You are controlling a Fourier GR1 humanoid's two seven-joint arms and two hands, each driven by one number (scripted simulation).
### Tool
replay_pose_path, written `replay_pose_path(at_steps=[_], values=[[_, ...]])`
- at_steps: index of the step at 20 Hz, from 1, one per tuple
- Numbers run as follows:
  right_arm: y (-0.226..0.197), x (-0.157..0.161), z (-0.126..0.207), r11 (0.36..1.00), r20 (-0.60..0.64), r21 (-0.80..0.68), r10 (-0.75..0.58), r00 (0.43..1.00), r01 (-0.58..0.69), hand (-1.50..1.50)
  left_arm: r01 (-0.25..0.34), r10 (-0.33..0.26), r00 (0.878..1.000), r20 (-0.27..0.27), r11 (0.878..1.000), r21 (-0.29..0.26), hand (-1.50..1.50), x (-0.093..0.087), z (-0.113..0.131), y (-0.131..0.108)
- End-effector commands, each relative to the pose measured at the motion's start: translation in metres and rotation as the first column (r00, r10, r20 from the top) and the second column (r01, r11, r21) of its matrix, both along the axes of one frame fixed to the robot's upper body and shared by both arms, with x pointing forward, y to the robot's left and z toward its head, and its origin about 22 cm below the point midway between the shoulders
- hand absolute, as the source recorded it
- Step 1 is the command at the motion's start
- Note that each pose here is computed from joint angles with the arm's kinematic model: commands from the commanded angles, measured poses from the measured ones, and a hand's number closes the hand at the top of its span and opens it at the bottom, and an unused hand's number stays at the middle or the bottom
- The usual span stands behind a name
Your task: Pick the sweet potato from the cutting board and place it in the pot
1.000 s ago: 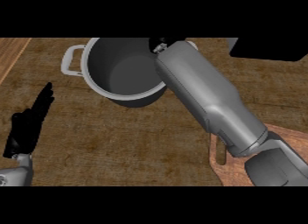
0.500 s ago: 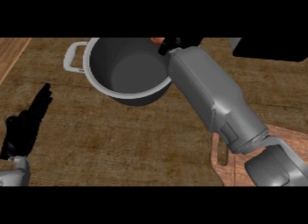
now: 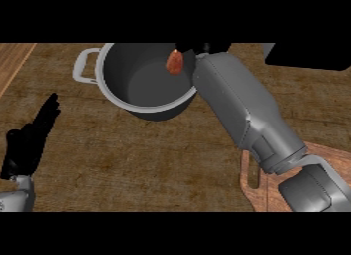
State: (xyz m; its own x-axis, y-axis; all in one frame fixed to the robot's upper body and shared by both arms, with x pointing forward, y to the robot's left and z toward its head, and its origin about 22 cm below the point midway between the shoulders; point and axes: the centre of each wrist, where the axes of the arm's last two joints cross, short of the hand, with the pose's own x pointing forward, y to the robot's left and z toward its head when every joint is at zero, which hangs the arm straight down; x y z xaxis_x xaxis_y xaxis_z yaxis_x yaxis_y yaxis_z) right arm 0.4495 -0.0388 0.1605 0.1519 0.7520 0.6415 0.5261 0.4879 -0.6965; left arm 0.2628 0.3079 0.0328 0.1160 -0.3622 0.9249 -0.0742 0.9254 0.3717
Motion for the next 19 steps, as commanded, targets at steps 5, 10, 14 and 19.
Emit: replay_pose_path(at_steps=[5, 10, 14, 19], values=[[-0.001, -0.005, 0.012, 0.961, 0.294, 0.276, -0.068, 0.953, -0.017, -1.5, -0.016, 0.016, 1.0, -0.012, 1.0, 0.0, 0.0, -0.004, -0.005, 0.001], [0.002, -0.011, 0.008, 0.933, 0.249, 0.349, -0.003, 0.969, -0.087, -1.5, -0.024, 0.024, 1.0, -0.016, 1.0, 0.012, 0.0, 0.0, -0.009, 0.0], [0.007, -0.028, -0.014, 0.899, 0.246, 0.417, 0.033, 0.969, -0.136, -1.5, -0.043, 0.043, 0.999, -0.022, 0.999, -0.007, 0.0, -0.01, -0.008, -0.004], [0.013, -0.057, -0.02, 0.876, 0.303, 0.425, 0.101, 0.948, -0.229, -1.5, -0.11, 0.11, 0.992, -0.059, 0.994, 0.0, 0.0, -0.018, -0.013, 0.021]])
